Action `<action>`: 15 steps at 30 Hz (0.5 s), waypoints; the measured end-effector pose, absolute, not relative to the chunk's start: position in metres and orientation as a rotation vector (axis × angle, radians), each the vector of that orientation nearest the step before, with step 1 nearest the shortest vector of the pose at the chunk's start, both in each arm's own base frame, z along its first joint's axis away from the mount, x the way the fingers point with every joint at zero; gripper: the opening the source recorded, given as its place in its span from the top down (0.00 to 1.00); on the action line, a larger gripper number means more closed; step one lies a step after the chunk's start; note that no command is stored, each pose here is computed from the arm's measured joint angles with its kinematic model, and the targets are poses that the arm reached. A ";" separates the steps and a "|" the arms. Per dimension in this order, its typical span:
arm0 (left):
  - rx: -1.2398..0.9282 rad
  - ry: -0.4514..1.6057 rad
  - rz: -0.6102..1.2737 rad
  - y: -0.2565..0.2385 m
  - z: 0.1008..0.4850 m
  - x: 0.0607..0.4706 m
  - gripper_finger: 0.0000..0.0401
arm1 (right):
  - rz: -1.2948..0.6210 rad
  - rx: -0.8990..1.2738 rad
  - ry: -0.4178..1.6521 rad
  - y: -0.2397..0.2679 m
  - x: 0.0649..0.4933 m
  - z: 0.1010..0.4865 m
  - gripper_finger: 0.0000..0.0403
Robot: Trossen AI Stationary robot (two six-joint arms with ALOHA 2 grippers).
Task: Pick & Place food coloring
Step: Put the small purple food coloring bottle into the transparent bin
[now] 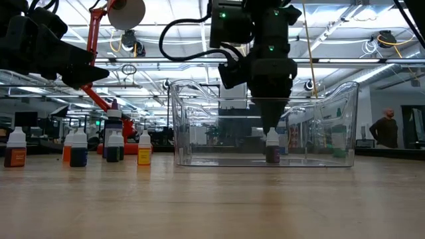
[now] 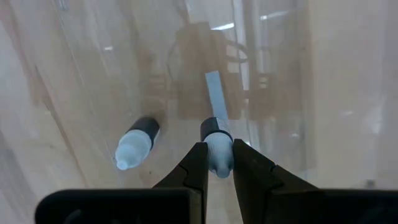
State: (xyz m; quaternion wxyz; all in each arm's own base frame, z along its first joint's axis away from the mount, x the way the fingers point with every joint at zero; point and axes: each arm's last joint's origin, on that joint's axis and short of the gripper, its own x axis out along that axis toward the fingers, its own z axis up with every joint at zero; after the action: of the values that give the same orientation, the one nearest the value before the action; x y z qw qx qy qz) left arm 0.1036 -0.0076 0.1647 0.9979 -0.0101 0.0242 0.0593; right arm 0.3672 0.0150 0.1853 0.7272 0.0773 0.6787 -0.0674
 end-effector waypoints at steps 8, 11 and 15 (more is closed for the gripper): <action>-0.020 0.048 0.119 -0.008 0.165 0.104 0.03 | -0.147 0.166 1.499 0.015 0.363 0.175 0.90; -0.020 0.048 0.119 -0.008 0.165 0.104 0.03 | -0.148 0.169 1.487 0.015 0.364 0.175 0.90; -0.020 0.048 0.119 -0.008 0.165 0.104 0.03 | -0.149 0.178 1.457 0.015 0.365 0.177 0.79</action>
State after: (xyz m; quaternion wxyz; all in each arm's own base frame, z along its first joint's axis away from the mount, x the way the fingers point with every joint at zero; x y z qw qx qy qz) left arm 0.1036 -0.0075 0.1648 0.9979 -0.0101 0.0240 0.0594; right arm 0.3654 0.0152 0.1767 0.7399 0.0811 0.6644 -0.0681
